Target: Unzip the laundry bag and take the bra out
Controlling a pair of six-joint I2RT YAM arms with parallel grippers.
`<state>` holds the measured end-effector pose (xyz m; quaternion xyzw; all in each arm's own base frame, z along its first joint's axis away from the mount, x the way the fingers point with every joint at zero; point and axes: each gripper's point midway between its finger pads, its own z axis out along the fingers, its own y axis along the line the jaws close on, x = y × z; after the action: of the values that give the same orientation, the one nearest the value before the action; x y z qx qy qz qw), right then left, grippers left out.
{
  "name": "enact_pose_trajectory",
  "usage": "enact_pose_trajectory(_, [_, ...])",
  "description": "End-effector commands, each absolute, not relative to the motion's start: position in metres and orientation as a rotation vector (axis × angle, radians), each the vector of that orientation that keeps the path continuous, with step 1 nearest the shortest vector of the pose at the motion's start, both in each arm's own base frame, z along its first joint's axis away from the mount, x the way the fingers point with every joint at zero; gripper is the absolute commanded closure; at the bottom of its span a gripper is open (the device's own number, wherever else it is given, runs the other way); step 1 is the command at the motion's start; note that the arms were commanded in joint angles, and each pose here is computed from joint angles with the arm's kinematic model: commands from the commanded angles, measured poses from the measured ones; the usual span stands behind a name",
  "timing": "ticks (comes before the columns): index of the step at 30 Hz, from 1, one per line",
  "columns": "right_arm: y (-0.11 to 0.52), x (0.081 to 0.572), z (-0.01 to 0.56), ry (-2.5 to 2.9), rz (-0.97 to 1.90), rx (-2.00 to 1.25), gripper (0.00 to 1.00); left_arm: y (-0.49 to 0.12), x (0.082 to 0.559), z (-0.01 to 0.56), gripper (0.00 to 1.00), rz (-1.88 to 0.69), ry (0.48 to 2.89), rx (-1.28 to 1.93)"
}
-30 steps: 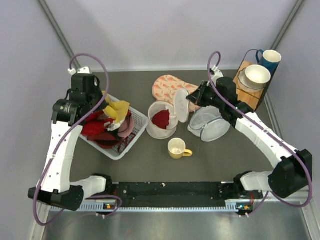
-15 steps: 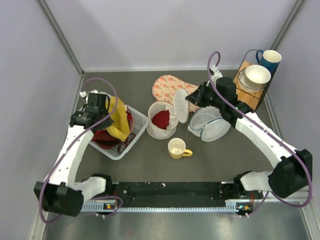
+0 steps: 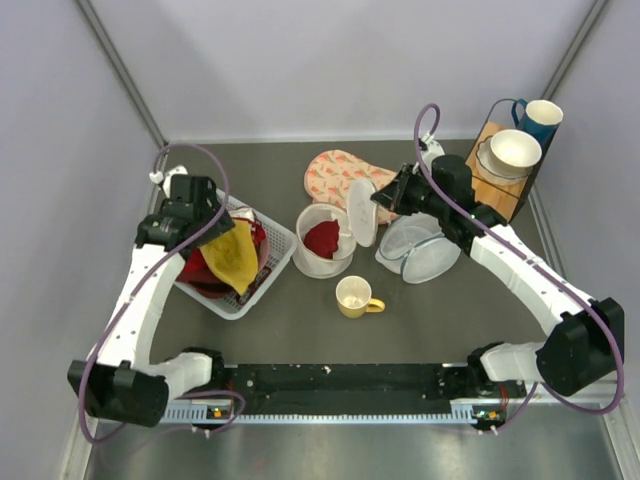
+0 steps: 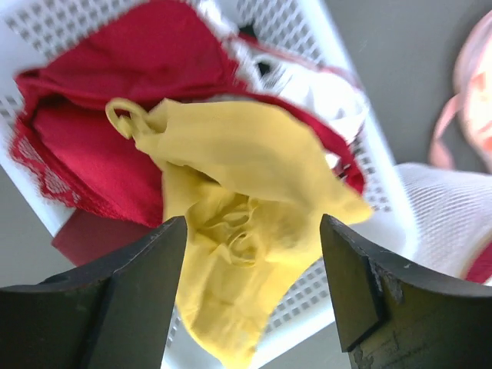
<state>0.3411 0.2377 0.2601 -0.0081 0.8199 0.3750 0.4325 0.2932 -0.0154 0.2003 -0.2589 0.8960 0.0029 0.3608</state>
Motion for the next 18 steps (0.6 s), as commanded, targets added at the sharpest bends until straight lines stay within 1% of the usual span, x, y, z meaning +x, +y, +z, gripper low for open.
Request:
enact_pose_trajectory(1, [0.241,0.344,0.274,1.987,0.956,-0.038,1.0,-0.006,0.293,0.267,0.25,-0.015,2.136,-0.619])
enact_pose_trajectory(3, [0.241,0.344,0.274,1.988,0.958,-0.037,1.0,-0.012,0.296,0.274,0.3,-0.06,2.124,-0.59])
enact_pose_trajectory(5, [0.243,0.343,0.272,1.992,0.964,-0.039,1.0,-0.018,0.302,0.267,0.41,-0.084,2.145,-0.576])
enact_pose_trajectory(7, [0.243,0.343,0.271,1.996,0.967,-0.036,1.0,-0.027,0.308,0.248,0.49,-0.119,2.187,-0.566])
enact_pose_trajectory(8, [0.243,0.343,0.271,1.996,0.968,-0.038,1.0,-0.027,0.311,0.235,0.6,-0.109,2.218,-0.576])
enact_pose_trajectory(10, [0.244,0.342,0.271,1.996,0.971,-0.04,1.0,-0.028,0.315,0.212,0.65,-0.099,2.251,-0.6])
enact_pose_trajectory(11, [0.243,0.342,0.272,1.994,0.97,-0.039,1.0,-0.027,0.319,0.2,0.71,-0.079,2.273,-0.623])
enact_pose_trajectory(12, [0.243,0.342,0.271,1.995,0.97,-0.039,1.0,-0.027,0.319,0.184,0.73,-0.062,2.295,-0.635])
enact_pose_trajectory(18, [0.241,0.341,0.269,1.998,0.959,-0.034,1.0,-0.03,0.328,0.111,0.76,-0.036,2.388,-0.726])
